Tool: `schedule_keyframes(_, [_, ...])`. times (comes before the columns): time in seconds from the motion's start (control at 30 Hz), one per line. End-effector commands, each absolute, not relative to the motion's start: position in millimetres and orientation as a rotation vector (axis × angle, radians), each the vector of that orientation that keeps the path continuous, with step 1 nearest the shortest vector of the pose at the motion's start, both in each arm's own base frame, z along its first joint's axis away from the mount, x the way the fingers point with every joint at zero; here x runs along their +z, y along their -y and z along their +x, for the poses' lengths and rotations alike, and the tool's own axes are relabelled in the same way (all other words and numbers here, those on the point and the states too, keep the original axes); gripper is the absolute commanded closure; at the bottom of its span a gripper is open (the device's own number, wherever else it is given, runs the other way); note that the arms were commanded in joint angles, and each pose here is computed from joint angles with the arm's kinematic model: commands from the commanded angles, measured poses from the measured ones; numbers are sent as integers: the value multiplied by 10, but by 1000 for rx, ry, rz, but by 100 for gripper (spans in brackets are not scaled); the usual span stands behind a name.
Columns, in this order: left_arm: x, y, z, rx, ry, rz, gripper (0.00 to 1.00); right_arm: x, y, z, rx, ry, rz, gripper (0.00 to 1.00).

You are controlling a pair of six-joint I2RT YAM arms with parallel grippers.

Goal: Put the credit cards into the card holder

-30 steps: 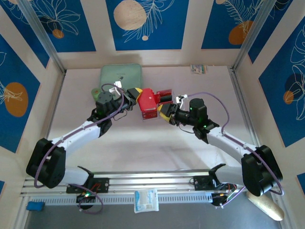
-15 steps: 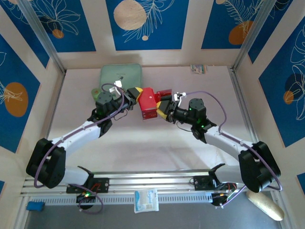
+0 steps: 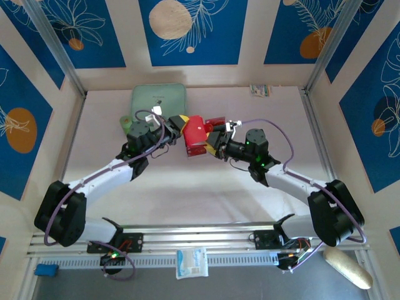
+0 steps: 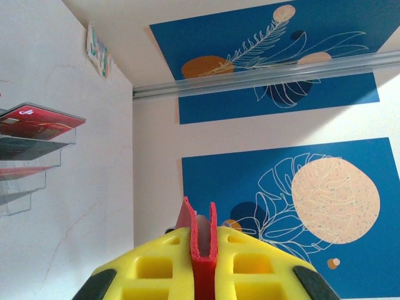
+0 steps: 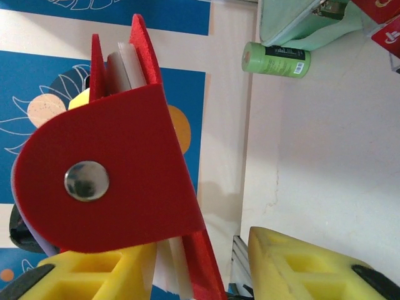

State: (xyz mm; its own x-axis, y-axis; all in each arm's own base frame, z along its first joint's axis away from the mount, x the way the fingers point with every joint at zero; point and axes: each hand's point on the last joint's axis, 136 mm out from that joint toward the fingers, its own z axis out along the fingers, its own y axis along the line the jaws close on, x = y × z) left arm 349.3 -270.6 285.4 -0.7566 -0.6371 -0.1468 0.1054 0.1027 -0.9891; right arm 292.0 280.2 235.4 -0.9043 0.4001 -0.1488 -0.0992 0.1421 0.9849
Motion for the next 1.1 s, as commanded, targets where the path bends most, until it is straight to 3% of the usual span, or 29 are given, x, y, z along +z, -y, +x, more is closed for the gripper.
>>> schedule_keyframes(0.0, [2952,2756,3471,-1747,-1780,-497,100,2546,-2856,2937,1852,-2003,234,60])
schedule_keyframes(0.1, [2886,2773,3473,-1742,-1798,-499,100,2572,-2854,2954,1856,-1997,226,71])
schedule_keyframes(0.2, [2787,2795,3472,-1732,-1830,-490,100,2575,-2833,2972,1857,-1995,222,98])
schedule_keyframes(0.23, [2739,2794,3463,-1719,-1844,-484,91,2558,-2817,2976,1854,-1998,223,100])
schedule_keyframes(0.4, [2434,2650,3393,-1537,-1974,-445,8,2362,-2674,2946,1766,-2042,233,100])
schedule_keyframes(0.43, [2375,2597,3370,-1479,-2006,-426,0,2299,-2641,2920,1735,-2064,233,100])
schedule_keyframes(0.7, [2302,2354,3231,-1023,-2259,-162,0,1856,-2389,2686,1474,-2218,202,100])
schedule_keyframes(1.07, [2361,2702,3330,-608,-2427,168,0,1663,-2394,2567,1382,-2281,166,100])
